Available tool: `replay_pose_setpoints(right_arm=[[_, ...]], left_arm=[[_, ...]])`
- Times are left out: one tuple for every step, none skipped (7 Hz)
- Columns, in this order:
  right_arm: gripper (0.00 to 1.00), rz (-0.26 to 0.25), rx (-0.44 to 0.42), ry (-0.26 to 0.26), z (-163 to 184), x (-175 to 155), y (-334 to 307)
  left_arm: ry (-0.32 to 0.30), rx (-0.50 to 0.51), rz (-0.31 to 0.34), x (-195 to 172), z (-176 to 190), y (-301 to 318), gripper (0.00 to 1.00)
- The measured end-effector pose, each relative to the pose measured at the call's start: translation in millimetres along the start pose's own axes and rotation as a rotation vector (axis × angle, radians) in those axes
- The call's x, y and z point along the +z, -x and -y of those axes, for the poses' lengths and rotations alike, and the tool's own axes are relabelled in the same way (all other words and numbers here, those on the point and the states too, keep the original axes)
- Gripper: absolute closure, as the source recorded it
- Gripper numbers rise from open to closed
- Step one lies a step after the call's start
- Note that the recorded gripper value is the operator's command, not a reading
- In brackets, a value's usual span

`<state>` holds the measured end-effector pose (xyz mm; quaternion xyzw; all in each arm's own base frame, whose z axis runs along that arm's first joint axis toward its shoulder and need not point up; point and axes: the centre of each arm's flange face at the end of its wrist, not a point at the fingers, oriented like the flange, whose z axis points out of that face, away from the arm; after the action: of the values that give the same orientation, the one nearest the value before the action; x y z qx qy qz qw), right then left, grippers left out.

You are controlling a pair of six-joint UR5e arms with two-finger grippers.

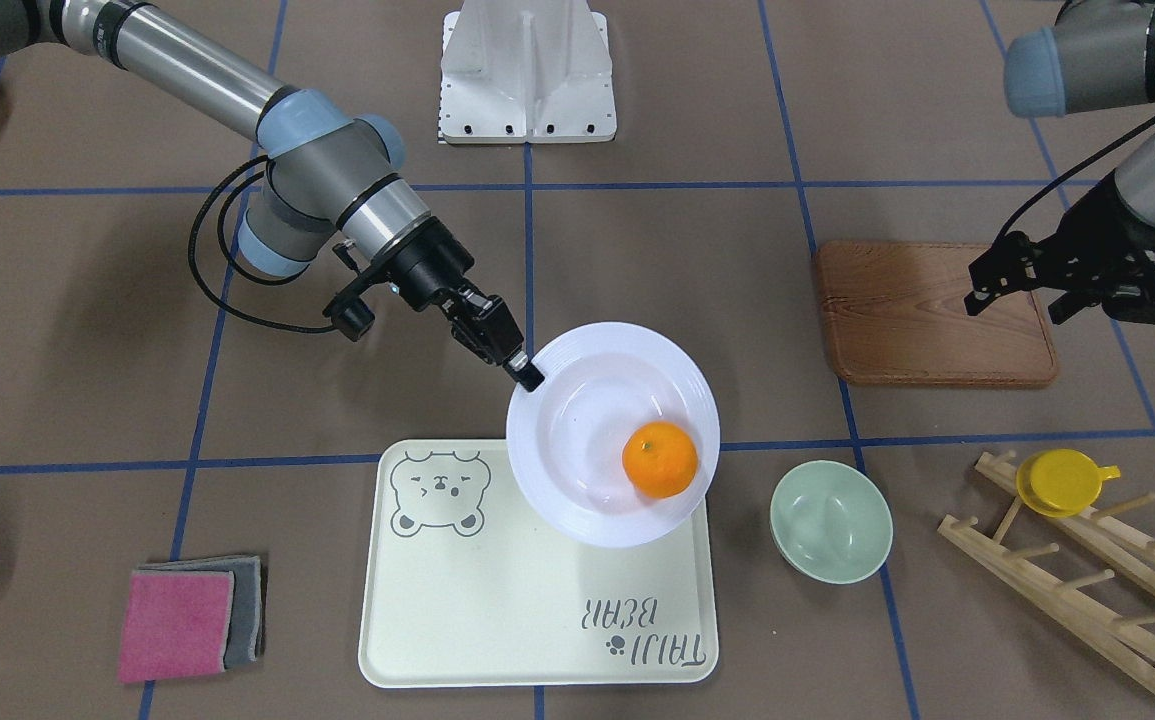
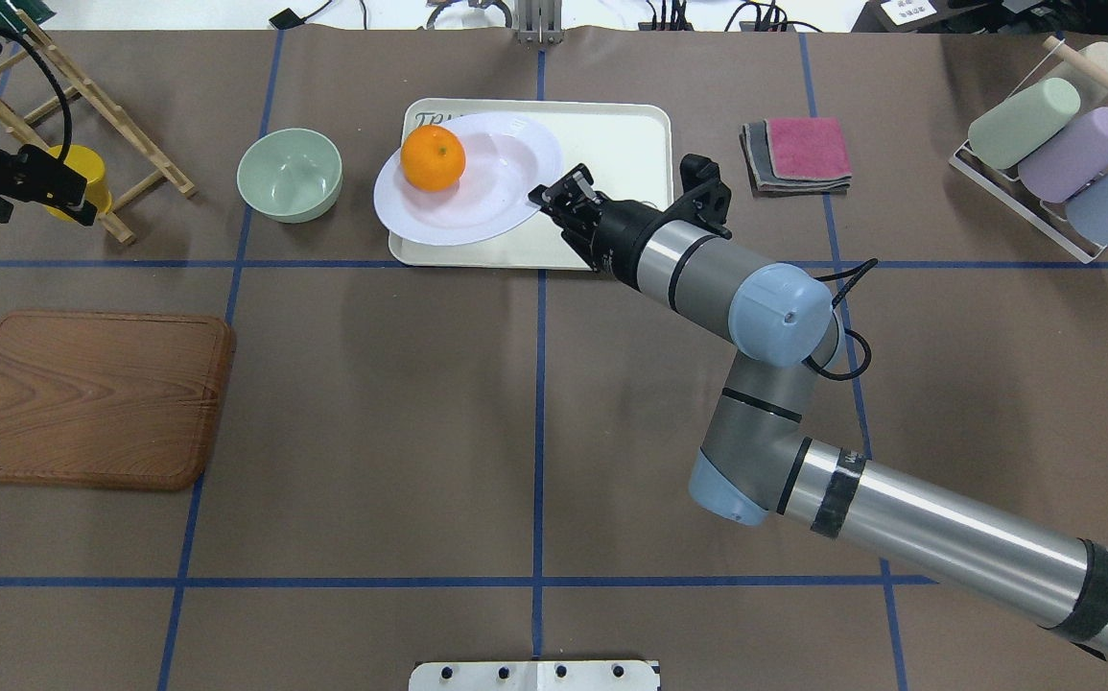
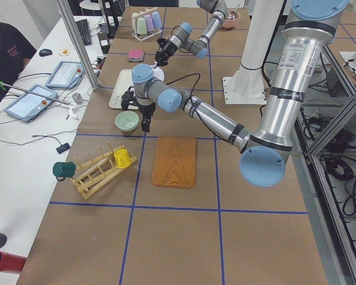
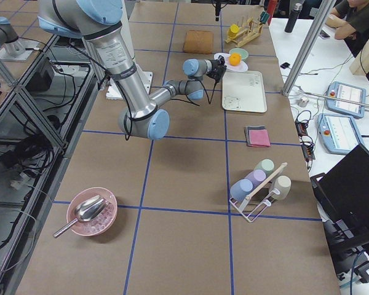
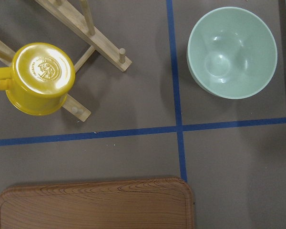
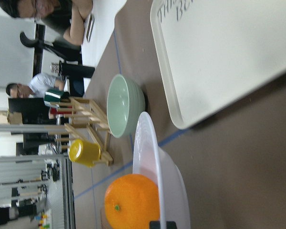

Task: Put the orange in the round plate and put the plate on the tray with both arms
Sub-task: 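Slide the plate with the right gripper onto the cream bear tray, then open the right gripper and lift it off the plate rim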

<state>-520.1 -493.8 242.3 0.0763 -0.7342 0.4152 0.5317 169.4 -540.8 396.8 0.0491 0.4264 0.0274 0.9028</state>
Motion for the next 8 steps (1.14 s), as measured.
replay_pose_setpoints(right_arm=[[1.00,-0.039,0.010,-0.105,16,12,-10],[1.00,-0.094,0.002,-0.182,23,24,-23],[0.89,-0.144,-0.014,-0.229,22,34,-37],[0.01,-0.171,-0.028,-0.253,14,41,-43],[0.00,-0.212,-0.074,-0.259,6,47,-42],[0.00,-0.308,-0.185,-0.228,3,48,-37],[0.00,-0.422,-0.312,-0.144,11,36,-27],[0.00,-0.523,-0.434,-0.030,38,7,-9]], left_arm=[[0.001,0.001,0.003,1,0,1,0.02],[0.000,0.001,0.004,1,0,2,0.02],[0.000,0.001,0.004,0,0,2,0.02],[-0.002,0.001,0.004,0,1,2,0.02],[-0.003,0.000,0.004,-1,1,3,0.02],[-0.006,-0.003,0.005,-2,1,4,0.02],[-0.007,-0.003,0.005,-3,2,5,0.02],[-0.007,-0.002,0.006,-3,2,5,0.02]])
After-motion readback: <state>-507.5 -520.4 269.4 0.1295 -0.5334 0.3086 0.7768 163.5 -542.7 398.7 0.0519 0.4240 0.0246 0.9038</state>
